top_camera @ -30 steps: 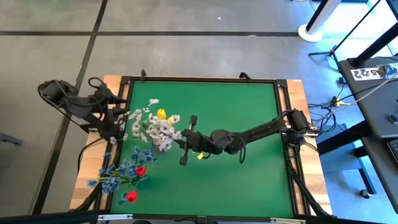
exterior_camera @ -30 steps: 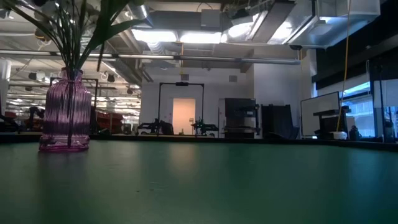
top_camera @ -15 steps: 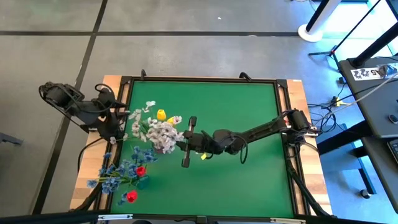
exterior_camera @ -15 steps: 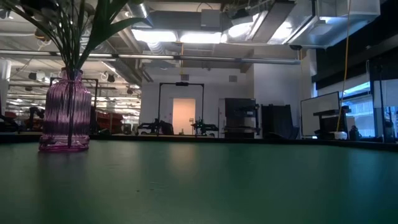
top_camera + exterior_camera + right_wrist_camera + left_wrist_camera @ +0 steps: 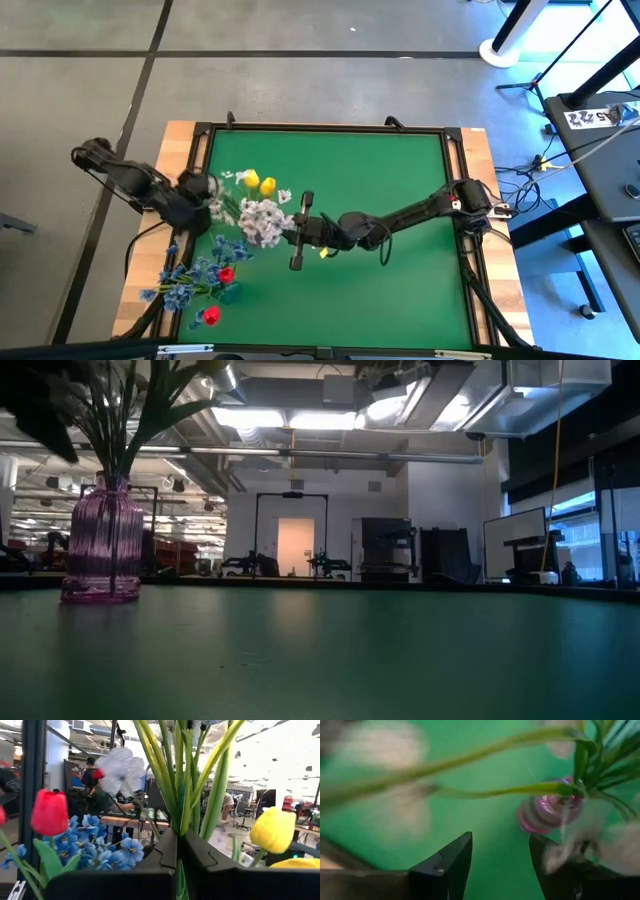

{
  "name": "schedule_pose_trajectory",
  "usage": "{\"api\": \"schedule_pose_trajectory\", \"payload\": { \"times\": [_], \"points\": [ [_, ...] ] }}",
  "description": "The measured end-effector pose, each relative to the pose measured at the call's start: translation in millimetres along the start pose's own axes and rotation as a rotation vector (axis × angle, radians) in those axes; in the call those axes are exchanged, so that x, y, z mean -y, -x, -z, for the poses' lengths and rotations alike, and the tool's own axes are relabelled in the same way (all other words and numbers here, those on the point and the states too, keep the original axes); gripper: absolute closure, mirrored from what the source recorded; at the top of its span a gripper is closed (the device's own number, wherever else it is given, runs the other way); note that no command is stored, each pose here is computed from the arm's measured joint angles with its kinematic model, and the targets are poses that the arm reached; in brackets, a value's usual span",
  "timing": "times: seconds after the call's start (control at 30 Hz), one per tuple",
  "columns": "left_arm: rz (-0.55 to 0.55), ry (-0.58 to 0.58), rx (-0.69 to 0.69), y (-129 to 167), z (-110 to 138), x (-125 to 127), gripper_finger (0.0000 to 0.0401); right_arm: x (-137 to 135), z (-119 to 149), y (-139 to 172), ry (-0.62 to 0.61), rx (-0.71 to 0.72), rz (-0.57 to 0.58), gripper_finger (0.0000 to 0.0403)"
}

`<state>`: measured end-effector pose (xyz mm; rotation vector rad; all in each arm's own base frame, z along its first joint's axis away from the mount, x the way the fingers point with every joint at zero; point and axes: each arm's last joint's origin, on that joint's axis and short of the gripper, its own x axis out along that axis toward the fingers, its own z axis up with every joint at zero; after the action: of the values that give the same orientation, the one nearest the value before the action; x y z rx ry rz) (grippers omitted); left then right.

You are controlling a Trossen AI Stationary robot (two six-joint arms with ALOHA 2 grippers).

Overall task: Sort flowers into vase by color
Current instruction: Put the white flowers into the violet vase

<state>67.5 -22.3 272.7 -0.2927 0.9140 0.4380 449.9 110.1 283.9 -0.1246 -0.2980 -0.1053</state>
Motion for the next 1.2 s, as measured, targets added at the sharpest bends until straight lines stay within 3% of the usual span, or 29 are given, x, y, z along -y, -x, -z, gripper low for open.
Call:
{"api": "schedule_pose_trajectory", "payload": {
  "times": [0.1, 0.5, 0.87, 1.2],
  "points": [
    [0.036, -0.020, -0.017, -18.3, 7.7, 7.7, 0.0209, 0.9, -0.7, -0.2, -0.010, 0.011, 0.004, 0.0393],
    [0.125, -0.035, 0.055, -33.0, 2.1, 28.4, 0.0209, 0.6, -6.7, -0.6, -0.020, 0.050, -0.001, 0.0393],
    [0.024, -0.039, -0.013, -66.8, 11.1, 45.9, 0.0209, 1.2, -6.3, -0.7, 0.003, 0.040, 0.025, 0.0393],
    [-0.034, -0.063, 0.072, -83.0, 4.6, 64.2, 0.0209, -2.4, -7.3, 0.7, 0.007, 0.018, 0.012, 0.0393]
  ]
}}
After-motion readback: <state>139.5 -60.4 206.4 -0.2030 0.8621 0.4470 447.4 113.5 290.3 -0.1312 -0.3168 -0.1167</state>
